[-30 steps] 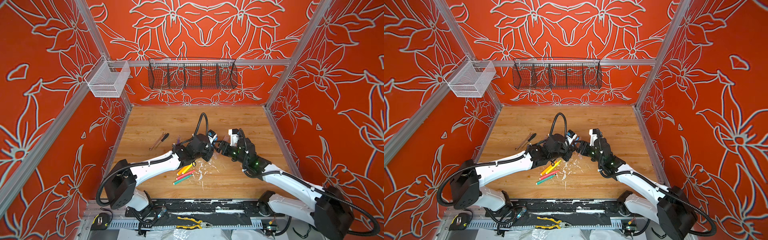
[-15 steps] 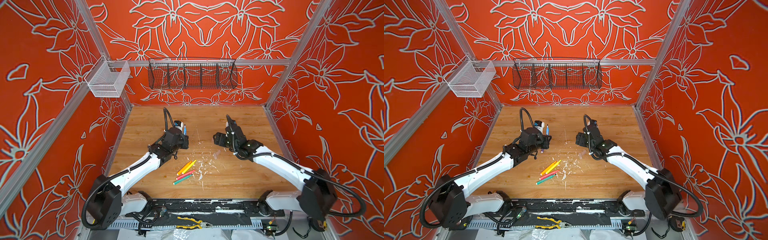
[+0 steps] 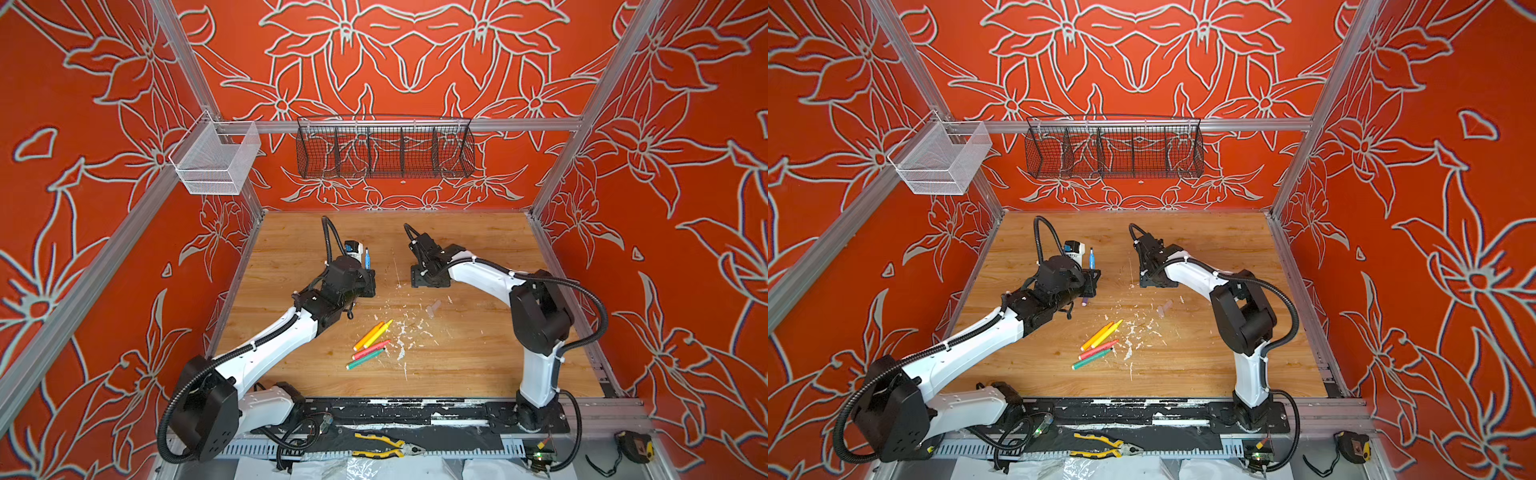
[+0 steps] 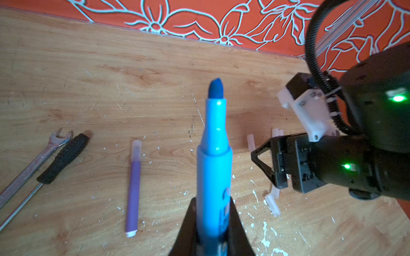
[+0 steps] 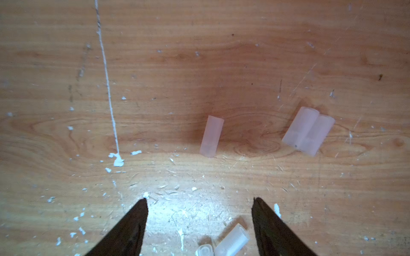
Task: Insert the pens into the pen caps
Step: 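Move the right gripper away to a translucent cap on the table, then grasp the translucent cap upright with the right gripper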
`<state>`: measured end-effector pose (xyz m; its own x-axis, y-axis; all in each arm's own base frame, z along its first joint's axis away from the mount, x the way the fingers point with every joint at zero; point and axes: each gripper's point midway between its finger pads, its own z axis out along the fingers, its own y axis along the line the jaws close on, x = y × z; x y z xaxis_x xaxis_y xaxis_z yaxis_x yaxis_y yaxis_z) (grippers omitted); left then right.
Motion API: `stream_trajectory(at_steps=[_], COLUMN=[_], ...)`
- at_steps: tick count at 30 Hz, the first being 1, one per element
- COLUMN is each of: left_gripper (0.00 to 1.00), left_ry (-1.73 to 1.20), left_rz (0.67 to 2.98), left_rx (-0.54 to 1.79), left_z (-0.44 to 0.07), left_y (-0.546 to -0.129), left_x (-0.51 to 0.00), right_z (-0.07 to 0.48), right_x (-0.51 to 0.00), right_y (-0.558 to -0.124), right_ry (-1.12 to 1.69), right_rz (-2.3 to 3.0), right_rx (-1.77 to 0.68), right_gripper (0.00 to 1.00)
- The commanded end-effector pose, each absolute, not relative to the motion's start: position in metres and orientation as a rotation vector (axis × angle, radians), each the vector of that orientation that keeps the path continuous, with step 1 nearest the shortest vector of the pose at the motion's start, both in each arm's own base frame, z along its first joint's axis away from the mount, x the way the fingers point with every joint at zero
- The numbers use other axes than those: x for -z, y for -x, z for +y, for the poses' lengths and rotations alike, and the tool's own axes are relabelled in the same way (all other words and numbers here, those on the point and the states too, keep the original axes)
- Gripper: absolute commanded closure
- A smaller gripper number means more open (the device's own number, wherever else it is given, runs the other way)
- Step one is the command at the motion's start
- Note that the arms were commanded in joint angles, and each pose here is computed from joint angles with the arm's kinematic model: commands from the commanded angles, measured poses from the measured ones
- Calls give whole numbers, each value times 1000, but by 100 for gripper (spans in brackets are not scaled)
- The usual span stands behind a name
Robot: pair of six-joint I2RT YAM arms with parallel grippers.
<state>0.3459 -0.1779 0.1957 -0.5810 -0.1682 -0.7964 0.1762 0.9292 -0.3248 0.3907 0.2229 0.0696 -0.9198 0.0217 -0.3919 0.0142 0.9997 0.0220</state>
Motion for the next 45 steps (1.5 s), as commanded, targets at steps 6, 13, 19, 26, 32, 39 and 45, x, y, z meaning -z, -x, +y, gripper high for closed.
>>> stream_trajectory(at_steps=[6,13,19,26,32,39,45], left_gripper=[100,100,100,100,100,100,100], left_ry=[6,-2,-11,-13,-12,-24,-26], left_rz=[2139,2139,2154,2145,2136,2148,2147], left_rx=[480,491,492,479,478,489,498], left_z=[-182,-184,-186,-184,-183,-186,-187], left_y=[-349,-349,-350,-349,-348,-349,-349], left_x=[-195,-195,-192,-195,-197,-194,-195], right_z=[216,213,214,214,215,209,205], right_x=[-56,-31,-18,-9,-6,-1,3], right_y=[-409,-418,-420,-417,-413,-416,-419], right_ry=[-40,-74,-76,-76,-77,-69,-62], right_rz=[2785,2851,2892,2921,2937,2935,2936], right_rx=[35,25,7,11,7,69,121], right_gripper=[26,35,44,66,73,72,72])
